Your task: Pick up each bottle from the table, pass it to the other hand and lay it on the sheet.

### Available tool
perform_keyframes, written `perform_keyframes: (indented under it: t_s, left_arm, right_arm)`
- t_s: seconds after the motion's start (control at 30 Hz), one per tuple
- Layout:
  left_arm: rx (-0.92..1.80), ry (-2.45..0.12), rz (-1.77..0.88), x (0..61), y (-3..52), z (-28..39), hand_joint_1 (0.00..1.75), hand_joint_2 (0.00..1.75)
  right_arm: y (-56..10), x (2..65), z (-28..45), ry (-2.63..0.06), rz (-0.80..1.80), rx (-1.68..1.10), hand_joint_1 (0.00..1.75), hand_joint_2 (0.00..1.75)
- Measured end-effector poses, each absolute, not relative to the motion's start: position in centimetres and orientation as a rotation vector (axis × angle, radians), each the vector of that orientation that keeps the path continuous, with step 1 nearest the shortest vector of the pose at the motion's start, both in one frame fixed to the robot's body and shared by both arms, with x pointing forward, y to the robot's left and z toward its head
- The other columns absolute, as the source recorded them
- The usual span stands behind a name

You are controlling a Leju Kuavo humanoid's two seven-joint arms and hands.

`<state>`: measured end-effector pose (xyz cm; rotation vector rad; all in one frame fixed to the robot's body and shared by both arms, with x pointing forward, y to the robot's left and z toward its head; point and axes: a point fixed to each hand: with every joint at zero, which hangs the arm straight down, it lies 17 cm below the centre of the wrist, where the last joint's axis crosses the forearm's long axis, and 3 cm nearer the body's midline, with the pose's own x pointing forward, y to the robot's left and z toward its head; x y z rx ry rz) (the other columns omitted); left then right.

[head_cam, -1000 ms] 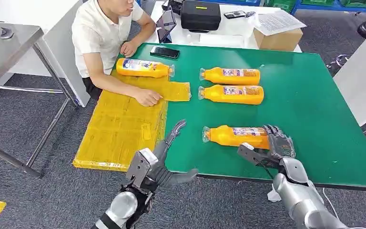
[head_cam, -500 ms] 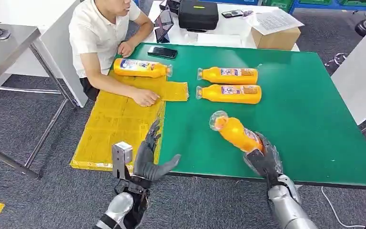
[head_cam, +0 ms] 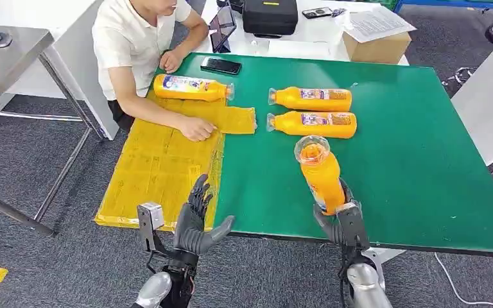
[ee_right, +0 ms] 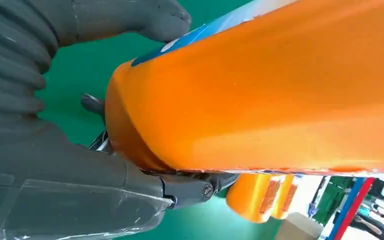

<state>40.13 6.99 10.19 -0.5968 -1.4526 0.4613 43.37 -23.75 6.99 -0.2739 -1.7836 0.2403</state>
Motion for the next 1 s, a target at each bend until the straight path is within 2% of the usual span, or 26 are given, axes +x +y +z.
perform_keyframes:
  t_s: [0.47, 1.0]
  left_arm:
    - [-0.707, -1.535, 0.316, 39.3, 3.3, 14.4, 0.0, 1.75]
    - [-0.653, -1.498, 0.256, 39.9, 2.2, 12.9, 0.0, 1.75]
  right_arm:
    - [-12.3, 42.5, 6.5, -1.74, 0.47, -0.04, 1.75, 1.75]
    - [-7.4, 42.3, 6.6, -1.729, 0.574, 0.031, 1.75, 1.75]
